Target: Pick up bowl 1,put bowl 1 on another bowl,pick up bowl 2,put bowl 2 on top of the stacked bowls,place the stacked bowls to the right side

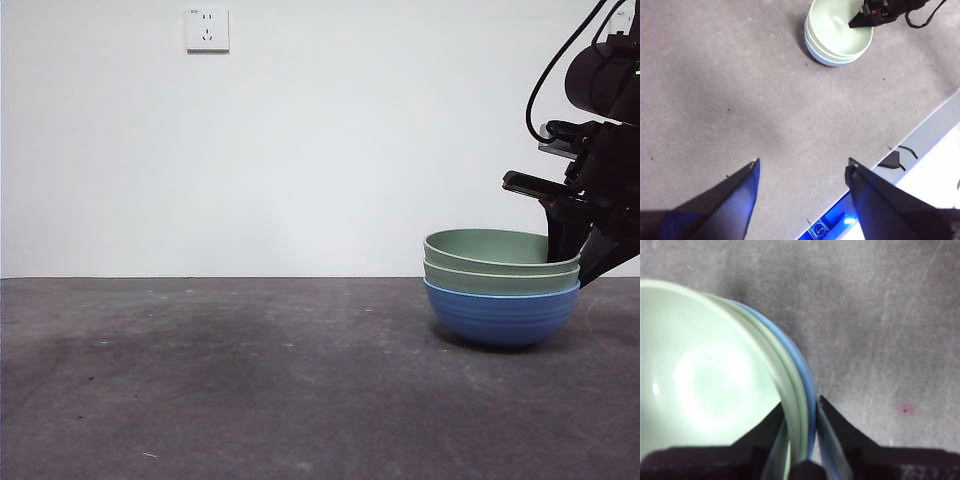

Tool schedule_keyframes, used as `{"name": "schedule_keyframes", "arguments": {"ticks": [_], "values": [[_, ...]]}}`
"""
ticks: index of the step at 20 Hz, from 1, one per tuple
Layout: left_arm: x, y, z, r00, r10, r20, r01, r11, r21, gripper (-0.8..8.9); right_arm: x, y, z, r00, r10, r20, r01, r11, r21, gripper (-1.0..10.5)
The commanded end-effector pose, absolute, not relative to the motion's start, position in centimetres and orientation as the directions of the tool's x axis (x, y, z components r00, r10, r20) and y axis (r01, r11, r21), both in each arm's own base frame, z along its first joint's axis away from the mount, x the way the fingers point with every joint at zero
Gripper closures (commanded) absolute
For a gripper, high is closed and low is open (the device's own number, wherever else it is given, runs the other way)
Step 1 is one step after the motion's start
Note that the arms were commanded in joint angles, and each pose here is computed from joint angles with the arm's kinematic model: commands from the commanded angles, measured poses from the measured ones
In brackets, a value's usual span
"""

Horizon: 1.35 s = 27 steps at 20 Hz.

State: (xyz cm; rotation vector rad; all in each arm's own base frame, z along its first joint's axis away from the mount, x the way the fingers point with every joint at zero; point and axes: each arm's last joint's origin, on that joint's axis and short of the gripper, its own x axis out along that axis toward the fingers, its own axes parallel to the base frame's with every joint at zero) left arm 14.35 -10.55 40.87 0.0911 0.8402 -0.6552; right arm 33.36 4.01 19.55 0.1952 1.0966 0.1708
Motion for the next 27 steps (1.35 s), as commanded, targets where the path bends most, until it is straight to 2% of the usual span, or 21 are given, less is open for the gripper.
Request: {"name": "schedule_keyframes", "arguments": {"ticks": [1,2,4,11,16,20,24,27], "values": [[14.3,-10.6,40.9,0.484,-0.504,-0.716,0.58,0.797,-0.169,5.22,33.4,4.0,18.6,0.414,0.221,-0.883,-0.041,0.974,0.225,8.1],[14.3,-10.6,40.9,0.484,-0.504,-0.716,0.58,0.797,-0.169,5.22,33.3,4.0,18.6,0.411,0.22,-0.885,-0.04,0.974,0.224,7.4],[14.3,-10.6,40.9,0.484,-0.504,-0.716,0.58,0.797,-0.169,5.22,33.3,4.1,18.6,0.409,0.226,-0.884,-0.042,0.973,0.229,6.9],[14.3,-10.6,40.9,0.483,-0.503,-0.717,0.58,0.797,-0.169,5.22,33.0,4.0,19.2,0.422,0.228,-0.878,-0.046,0.972,0.23,6.9],[14.3,-10.6,40.9,0.488,-0.506,-0.712,0.586,0.794,-0.163,5.22,30.8,3.8,23.5,0.492,0.233,-0.839,-0.086,0.972,0.22,6.9],[14.3,-10.6,40.9,0.488,-0.506,-0.711,0.619,0.775,-0.127,5.3,26.0,3.4,28.8,0.557,0.25,-0.792,-0.124,0.968,0.218,6.9],[14.3,-10.6,40.9,0.487,-0.506,-0.712,0.635,0.765,-0.109,5.3,19.6,3.5,32.5,0.551,0.315,-0.773,-0.214,0.948,0.234,7.0],[14.3,-10.6,40.9,0.486,-0.507,-0.712,0.636,0.764,-0.11,5.31,15.2,3.5,33.4,0.489,0.326,-0.809,-0.258,0.94,0.222,8.5]]}}
